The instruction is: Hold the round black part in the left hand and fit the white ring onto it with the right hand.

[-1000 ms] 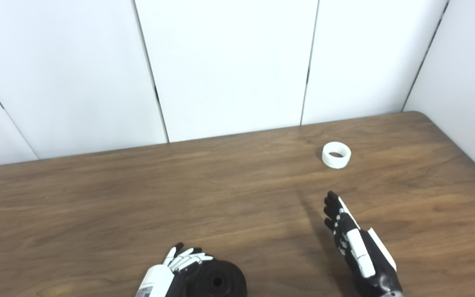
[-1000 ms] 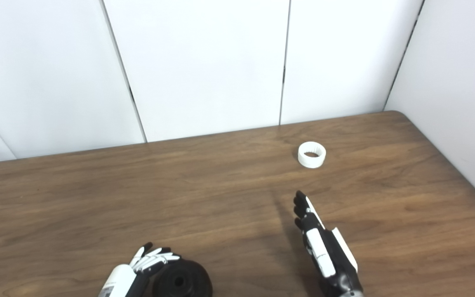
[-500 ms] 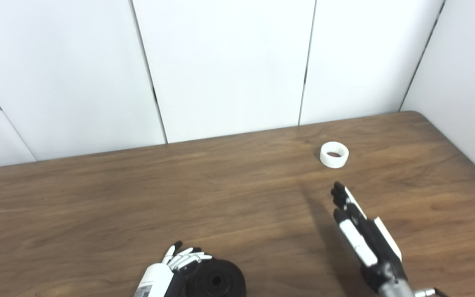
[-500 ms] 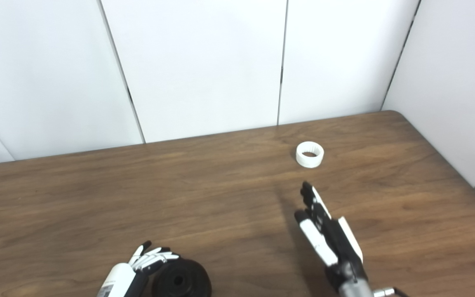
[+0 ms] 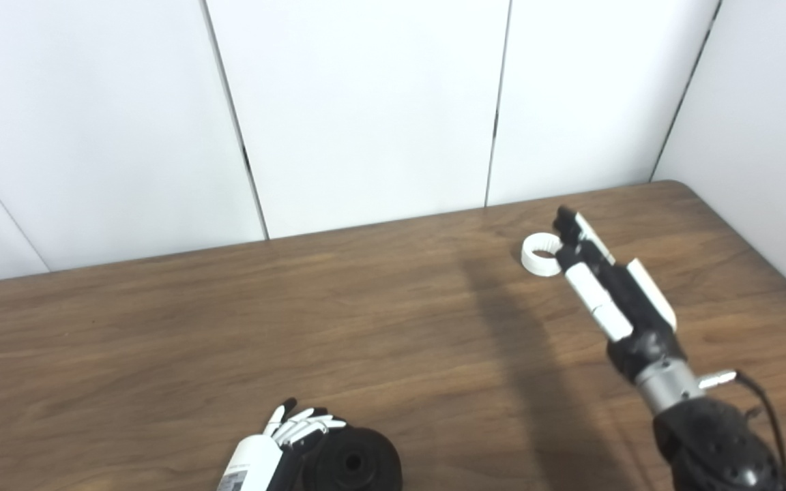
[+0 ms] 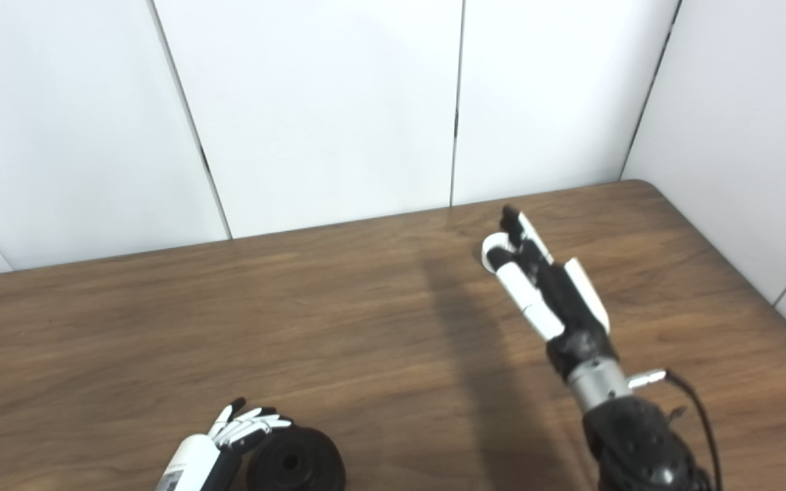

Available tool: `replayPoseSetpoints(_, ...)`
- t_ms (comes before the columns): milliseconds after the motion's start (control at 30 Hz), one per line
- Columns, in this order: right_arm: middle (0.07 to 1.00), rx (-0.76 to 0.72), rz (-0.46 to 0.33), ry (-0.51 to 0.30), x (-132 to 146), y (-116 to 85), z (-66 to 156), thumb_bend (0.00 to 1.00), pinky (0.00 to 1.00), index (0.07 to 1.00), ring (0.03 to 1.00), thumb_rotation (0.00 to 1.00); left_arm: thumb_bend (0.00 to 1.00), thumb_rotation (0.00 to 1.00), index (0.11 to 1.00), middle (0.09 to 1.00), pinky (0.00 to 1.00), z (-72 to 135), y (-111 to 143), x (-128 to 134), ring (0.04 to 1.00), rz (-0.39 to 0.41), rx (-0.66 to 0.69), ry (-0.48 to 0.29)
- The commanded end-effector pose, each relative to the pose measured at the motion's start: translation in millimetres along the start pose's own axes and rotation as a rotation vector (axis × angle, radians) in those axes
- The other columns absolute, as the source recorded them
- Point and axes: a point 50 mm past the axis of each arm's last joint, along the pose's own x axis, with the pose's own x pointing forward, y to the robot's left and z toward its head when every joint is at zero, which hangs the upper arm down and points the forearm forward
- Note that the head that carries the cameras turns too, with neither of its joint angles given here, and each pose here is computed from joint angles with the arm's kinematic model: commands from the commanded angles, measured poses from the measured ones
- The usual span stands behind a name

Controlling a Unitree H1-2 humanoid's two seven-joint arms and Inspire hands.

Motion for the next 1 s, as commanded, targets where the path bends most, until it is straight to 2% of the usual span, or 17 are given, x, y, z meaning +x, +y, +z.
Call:
replayPoseSetpoints(0, 0.980, -0.048, -0.003, -0.099, 14, -12, 22, 0.62, 1.00, 0.984, 1.000, 0.84, 0.52, 0.05, 0.484, 0.787, 1.00, -39, -34, -26, 0.871, -0.149, 0.024, 0.191)
replayPoseSetpoints(200, 0.951, -0.302, -0.032, -0.120, 47, -36, 29, 0.60, 0.98, 0.952, 0.967, 0.73, 0.52, 0.05, 0.484, 0.785, 1.00, -39, -36, -25, 0.870, -0.142, 0.019, 0.191)
replayPoseSetpoints(267, 0.952, -0.371, -0.032, -0.118, 60, -44, 31, 0.62, 0.97, 0.939, 0.965, 0.65, 0.52, 0.05, 0.484, 0.782, 1.00, -38, -36, -24, 0.869, -0.140, 0.022, 0.192)
replayPoseSetpoints(333, 0.951, -0.396, -0.034, -0.111, 69, -50, 32, 0.66, 0.92, 0.917, 0.946, 0.54, 0.52, 0.05, 0.484, 0.781, 1.00, -38, -35, -23, 0.869, -0.140, 0.023, 0.192)
replayPoseSetpoints(400, 0.938, -0.479, -0.034, -0.095, 82, -56, 31, 0.70, 0.87, 0.907, 0.922, 0.49, 0.52, 0.05, 0.484, 0.782, 1.00, -37, -35, -23, 0.869, -0.139, 0.022, 0.191)
replayPoseSetpoints(667, 0.960, -0.724, 0.011, -0.013, 122, -65, 25, 0.79, 0.92, 0.926, 0.987, 0.48, 0.52, 0.05, 0.484, 0.779, 1.00, -36, -36, -22, 0.868, -0.135, 0.022, 0.192)
replayPoseSetpoints(733, 0.967, -0.764, 0.026, 0.007, 132, -65, 23, 0.83, 0.93, 0.925, 0.992, 0.46, 0.52, 0.05, 0.484, 0.779, 1.00, -36, -35, -22, 0.869, -0.132, 0.022, 0.189)
replayPoseSetpoints(800, 0.972, -0.792, 0.043, 0.026, 141, -65, 21, 0.87, 0.98, 0.920, 0.999, 0.41, 0.52, 0.05, 0.484, 0.779, 1.00, -36, -35, -22, 0.870, -0.131, 0.023, 0.186)
replayPoseSetpoints(967, 0.980, -0.892, 0.097, 0.071, 162, -65, 18, 0.91, 1.00, 0.921, 1.000, 0.37, 0.52, 0.05, 0.483, 0.778, 1.00, -36, -34, -22, 0.869, -0.130, 0.024, 0.187)
